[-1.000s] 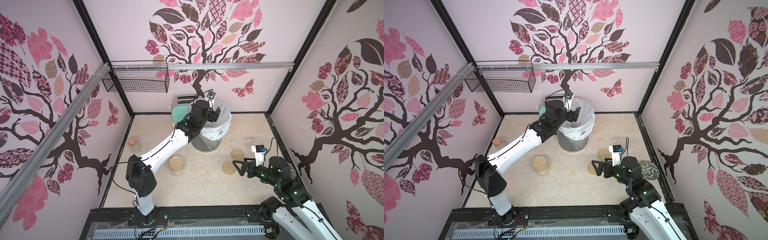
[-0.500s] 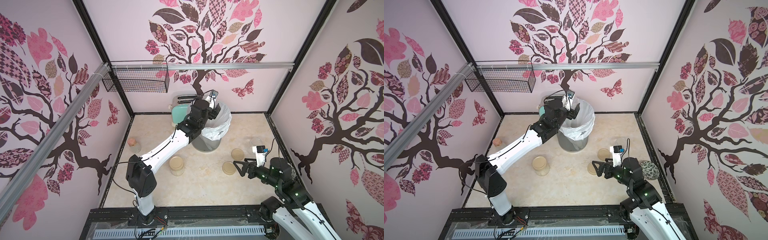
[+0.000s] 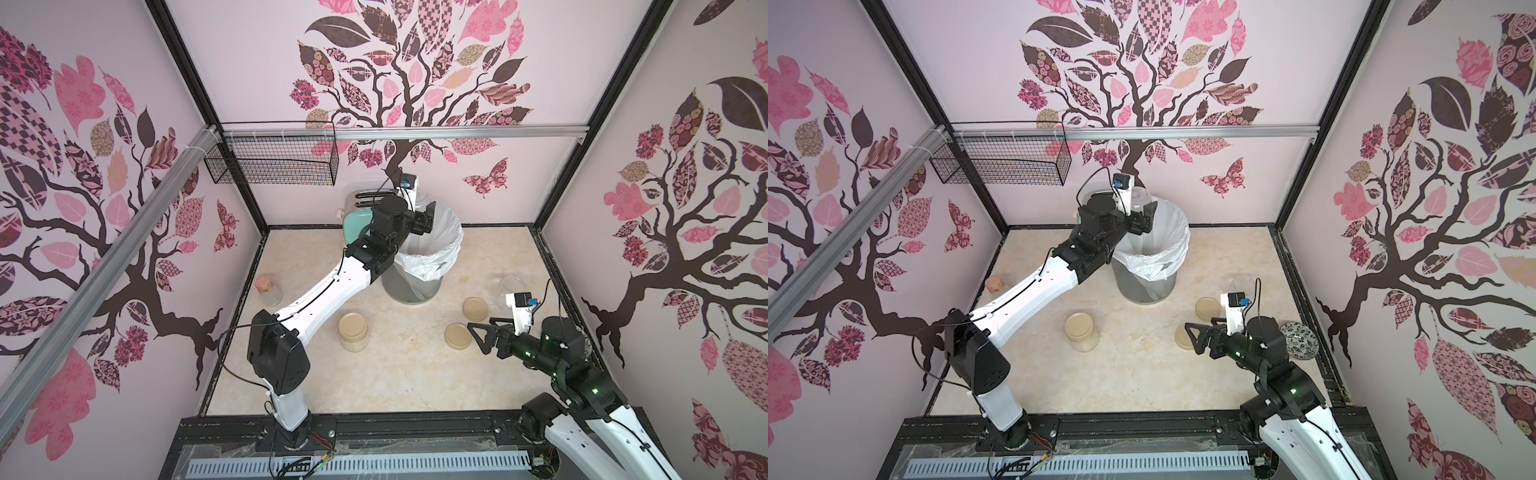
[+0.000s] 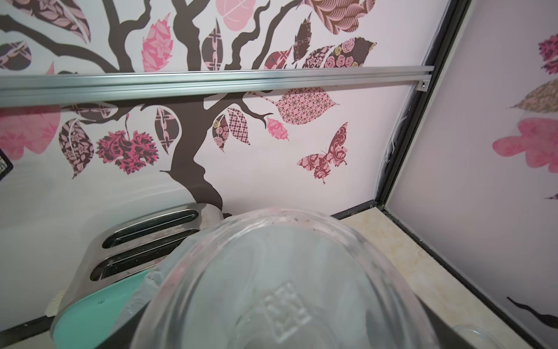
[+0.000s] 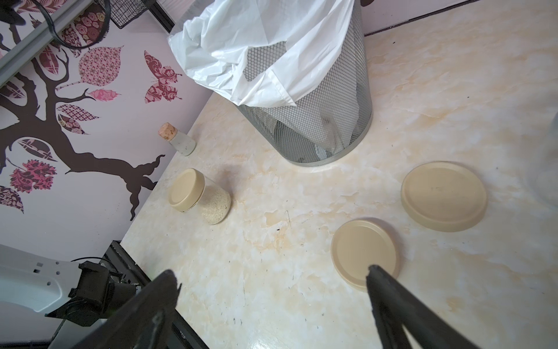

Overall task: Empty moldy rice from jars
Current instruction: Pour the moldy rice from the jar into the trash bin.

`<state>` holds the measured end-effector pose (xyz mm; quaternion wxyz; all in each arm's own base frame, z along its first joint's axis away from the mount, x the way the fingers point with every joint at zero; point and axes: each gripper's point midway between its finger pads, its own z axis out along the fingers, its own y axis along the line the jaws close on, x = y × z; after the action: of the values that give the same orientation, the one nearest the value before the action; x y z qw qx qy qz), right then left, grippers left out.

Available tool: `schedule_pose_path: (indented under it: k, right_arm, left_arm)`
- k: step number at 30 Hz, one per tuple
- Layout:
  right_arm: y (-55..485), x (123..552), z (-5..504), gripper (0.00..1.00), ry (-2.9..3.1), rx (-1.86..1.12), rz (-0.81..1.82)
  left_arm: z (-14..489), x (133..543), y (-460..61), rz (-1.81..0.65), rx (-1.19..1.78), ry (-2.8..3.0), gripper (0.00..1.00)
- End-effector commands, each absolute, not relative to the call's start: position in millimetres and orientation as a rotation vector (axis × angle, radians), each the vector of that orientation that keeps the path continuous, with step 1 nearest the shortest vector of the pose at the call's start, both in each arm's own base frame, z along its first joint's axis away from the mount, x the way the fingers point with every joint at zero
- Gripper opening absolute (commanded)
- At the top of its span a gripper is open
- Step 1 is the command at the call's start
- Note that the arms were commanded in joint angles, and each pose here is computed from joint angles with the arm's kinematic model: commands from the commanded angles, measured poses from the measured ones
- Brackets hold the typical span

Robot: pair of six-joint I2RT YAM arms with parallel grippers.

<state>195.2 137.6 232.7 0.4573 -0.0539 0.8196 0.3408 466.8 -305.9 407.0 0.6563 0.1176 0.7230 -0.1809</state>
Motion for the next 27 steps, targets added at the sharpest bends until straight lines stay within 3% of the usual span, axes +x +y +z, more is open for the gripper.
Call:
schedule_pose_path:
  k: [1, 14, 24, 27]
  right_arm:
    - [133.9, 191.9, 237.3, 0.99, 2.007, -0.123, 0.834]
    - [139.1, 193.8, 242.7, 0.99, 2.000, -0.136, 0.863]
    - [142.3, 195.9, 248.4, 0.99, 1.985, -0.146, 0.877]
    - [139.3, 195.2, 246.9, 0.99, 1.994, -0.142, 0.856]
  left_arm:
    - [462.5, 449.5, -295.3, -0.606, 0.159, 1.526, 0.66]
    - [457.0, 448.3, -301.0, -0.384, 0.304, 1.525, 0.65]
    - [452.0, 468.8, -280.1, -0.440, 0.190, 1.564, 0.65]
    - [461.1, 447.3, -299.3, -0.437, 0.281, 1.523, 0.64]
